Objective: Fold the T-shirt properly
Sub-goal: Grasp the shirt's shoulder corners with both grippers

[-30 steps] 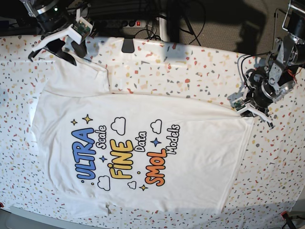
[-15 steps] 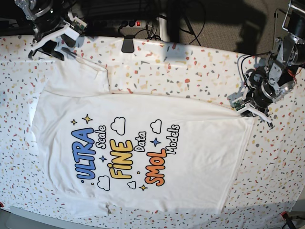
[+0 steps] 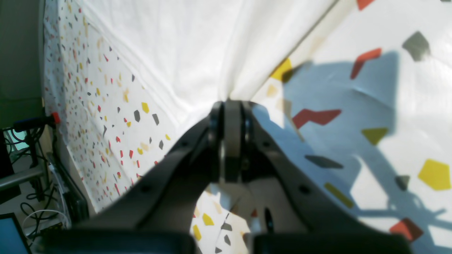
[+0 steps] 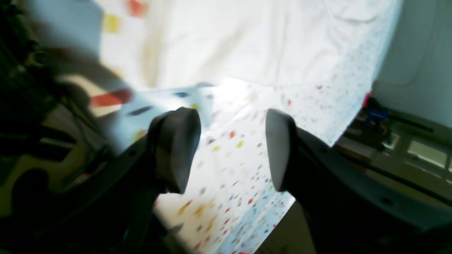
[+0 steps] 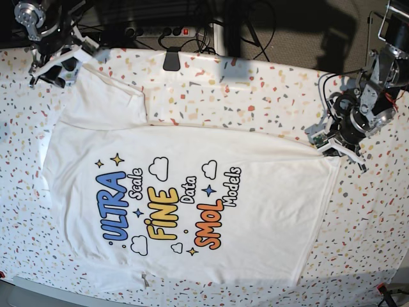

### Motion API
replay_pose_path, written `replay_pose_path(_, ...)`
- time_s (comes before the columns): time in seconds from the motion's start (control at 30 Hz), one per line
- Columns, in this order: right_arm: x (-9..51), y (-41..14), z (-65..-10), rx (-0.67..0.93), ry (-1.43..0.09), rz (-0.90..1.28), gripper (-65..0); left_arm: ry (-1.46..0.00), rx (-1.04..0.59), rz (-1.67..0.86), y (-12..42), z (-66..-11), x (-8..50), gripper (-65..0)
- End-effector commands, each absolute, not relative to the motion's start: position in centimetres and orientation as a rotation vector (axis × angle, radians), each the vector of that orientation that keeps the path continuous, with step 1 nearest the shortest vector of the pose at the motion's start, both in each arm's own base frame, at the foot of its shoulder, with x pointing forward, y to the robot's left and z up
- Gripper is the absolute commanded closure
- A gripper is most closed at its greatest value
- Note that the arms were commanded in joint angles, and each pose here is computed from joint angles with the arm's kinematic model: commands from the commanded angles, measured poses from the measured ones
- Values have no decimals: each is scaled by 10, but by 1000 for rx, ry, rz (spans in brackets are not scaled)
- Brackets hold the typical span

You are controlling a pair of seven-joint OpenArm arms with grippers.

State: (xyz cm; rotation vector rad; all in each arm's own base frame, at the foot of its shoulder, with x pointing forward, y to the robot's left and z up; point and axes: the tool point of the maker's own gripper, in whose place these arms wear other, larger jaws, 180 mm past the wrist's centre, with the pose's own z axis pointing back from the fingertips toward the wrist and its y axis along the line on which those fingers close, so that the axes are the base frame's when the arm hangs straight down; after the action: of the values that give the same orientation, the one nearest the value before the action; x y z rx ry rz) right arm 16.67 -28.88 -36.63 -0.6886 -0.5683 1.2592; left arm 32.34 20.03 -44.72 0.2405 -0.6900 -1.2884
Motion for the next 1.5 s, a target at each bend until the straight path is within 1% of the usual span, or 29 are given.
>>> replay_pose_path(0.0, 174, -296, -361, -725, -576, 1257, -331, -645, 257, -1299, 210, -449, 321, 0)
replay_pose_path(0.2, 179, -317, -374, -744, -537, 1236, -331, -645, 258, -1299, 210, -449, 321, 0)
replay_pose_path(0.37, 181, -317, -382, -685, -564, 1190, -331, -645, 257, -1299, 210, -449, 321, 0)
replay_pose_path(0.57, 186, -312, -382, -678, -588, 1183, -331, -644, 257, -1299, 210, -449, 321, 0)
replay_pose_path(0.77, 188, -291, -397, -633, -607, 1179, -331, -644, 258, -1300, 210, -449, 321, 0)
replay_pose_path(0.9, 188, -282, -408, -657, -572, 1247, -331, -640, 261, -1299, 211, -449, 321, 0)
replay_pose_path(1.2, 197, -240, -419, -580, -627, 1299, -331, -638, 263, -1298, 212, -449, 321, 0)
replay_pose_path(1.3, 192, -236, -428, -531, -569, 1347, -330, -636, 264, -1298, 212, -449, 321, 0)
replay_pose_path(1.33, 191, -236, -430, -523, -557, 1354, -315, -631, 268, -1296, 213, -450, 321, 0)
replay_pose_path(1.37, 190, -237, -430, -523, -548, 1355, -280, -624, 273, -1294, 214, -450, 320, 0)
replay_pose_path(1.47, 187, -244, -433, -522, -510, 1314, -120, -619, 277, -1293, 216, -450, 320, 0)
